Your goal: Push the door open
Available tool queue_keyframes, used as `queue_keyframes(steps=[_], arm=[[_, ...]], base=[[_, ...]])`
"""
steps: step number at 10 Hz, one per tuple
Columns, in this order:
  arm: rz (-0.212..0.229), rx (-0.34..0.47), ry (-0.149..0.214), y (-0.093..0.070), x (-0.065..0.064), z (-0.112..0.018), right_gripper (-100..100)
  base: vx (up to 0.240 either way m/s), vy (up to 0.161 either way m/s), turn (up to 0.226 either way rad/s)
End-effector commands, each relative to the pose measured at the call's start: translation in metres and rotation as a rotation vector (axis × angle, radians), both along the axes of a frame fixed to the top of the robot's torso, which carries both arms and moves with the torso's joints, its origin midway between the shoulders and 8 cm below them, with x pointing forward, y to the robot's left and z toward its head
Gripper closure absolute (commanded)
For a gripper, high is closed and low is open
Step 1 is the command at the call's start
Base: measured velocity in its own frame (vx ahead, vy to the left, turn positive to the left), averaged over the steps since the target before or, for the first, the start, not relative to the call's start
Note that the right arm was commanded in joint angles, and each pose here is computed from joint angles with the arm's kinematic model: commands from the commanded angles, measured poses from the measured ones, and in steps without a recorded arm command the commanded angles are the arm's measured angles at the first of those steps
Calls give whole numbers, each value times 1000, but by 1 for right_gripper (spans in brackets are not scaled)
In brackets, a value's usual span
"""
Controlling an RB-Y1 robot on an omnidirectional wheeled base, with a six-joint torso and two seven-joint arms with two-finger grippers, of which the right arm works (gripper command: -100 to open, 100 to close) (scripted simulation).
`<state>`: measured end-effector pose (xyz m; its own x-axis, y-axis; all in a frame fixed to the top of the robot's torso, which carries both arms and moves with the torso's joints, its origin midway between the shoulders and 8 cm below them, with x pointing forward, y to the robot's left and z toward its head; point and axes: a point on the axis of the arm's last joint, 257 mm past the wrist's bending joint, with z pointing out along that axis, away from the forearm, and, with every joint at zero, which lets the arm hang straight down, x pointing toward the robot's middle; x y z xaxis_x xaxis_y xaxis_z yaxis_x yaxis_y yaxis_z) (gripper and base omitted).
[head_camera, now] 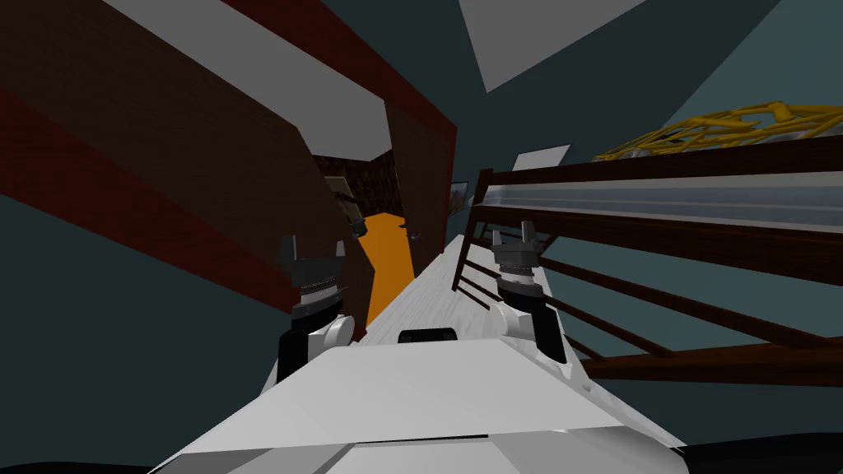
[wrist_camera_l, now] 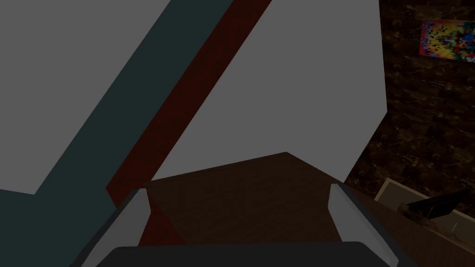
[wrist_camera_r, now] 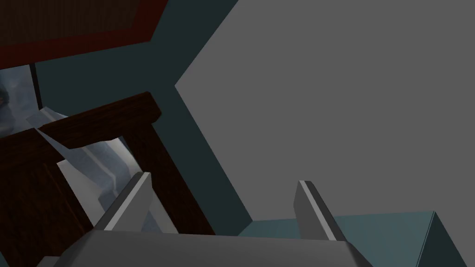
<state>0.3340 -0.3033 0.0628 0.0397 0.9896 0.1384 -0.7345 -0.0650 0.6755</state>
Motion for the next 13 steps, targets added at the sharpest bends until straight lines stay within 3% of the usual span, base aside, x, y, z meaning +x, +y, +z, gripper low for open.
queue_keyframes(steps=[1,8,13], arm=[[11,-1,16,2,9,-11,-100],[51,-7,76,12,38,-50,-100],[96,-19,136,26,66,-91,-100]], base=[[24,39,74],[72,-15,45],[87,-12,66]])
